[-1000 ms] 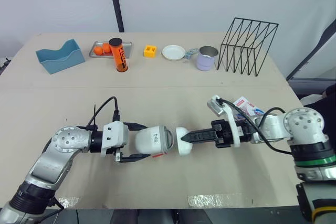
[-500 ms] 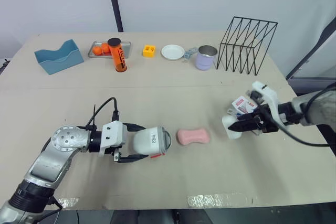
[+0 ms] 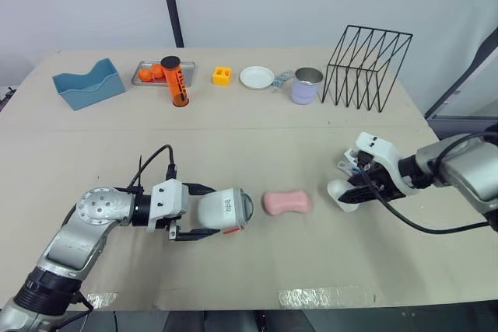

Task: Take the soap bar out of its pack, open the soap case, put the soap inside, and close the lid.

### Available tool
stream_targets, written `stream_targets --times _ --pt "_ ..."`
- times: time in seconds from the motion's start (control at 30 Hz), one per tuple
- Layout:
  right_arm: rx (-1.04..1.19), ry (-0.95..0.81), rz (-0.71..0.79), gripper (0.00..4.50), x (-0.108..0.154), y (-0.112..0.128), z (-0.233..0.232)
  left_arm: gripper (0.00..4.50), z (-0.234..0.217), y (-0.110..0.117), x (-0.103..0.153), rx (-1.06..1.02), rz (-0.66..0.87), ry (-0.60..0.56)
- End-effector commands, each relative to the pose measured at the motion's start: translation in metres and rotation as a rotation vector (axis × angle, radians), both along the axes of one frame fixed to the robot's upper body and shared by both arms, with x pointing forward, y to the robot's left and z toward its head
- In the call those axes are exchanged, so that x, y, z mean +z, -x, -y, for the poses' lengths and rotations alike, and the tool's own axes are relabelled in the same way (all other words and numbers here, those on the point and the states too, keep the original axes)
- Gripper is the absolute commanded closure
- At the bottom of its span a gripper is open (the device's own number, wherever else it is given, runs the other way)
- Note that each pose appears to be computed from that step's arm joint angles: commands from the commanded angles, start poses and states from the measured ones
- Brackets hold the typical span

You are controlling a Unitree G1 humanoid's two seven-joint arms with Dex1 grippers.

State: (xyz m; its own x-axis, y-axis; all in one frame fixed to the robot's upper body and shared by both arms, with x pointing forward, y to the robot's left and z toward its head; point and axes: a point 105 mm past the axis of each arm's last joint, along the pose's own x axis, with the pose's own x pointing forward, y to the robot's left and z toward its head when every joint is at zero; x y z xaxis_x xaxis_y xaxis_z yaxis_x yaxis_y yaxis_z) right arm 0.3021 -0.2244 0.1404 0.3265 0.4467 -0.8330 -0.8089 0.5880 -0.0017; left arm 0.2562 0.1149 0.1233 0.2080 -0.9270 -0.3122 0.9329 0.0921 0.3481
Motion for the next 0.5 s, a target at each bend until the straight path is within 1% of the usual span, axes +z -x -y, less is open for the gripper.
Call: stream_targets --times 0.03,0.07,0.17,0.2,0.3,0.43,0.5 --pt "0.022 -0.038 0.042 0.19 0.013 -0.002 -0.004 1.02 0.001 0.002 0.008 -0.006 0.034 0.008" --pt "0.026 -0.044 0.047 0.09 0.015 -0.002 -0.004 1.02 0.001 0.003 0.008 -0.007 0.033 0.007" --pt "0.033 -0.087 0.081 0.09 0.021 -0.006 -0.005 1.02 0.0 0.002 0.007 -0.006 0.029 0.002" --pt "0.04 -0.126 0.106 0.09 0.025 -0.009 -0.008 1.02 -0.001 0.002 0.007 -0.006 0.027 -0.001" --pt "0.169 -0.335 0.232 0.09 0.049 -0.014 -0.025 1.02 -0.007 -0.001 0.005 -0.006 0.005 -0.028" --pt "0.369 -0.525 0.403 0.09 0.063 -0.004 -0.046 1.02 -0.013 0.0 0.002 -0.025 -0.04 -0.078" --pt "0.469 -0.602 0.441 0.09 0.061 0.008 -0.06 1.02 -0.015 0.0 0.0 -0.031 -0.057 -0.105"
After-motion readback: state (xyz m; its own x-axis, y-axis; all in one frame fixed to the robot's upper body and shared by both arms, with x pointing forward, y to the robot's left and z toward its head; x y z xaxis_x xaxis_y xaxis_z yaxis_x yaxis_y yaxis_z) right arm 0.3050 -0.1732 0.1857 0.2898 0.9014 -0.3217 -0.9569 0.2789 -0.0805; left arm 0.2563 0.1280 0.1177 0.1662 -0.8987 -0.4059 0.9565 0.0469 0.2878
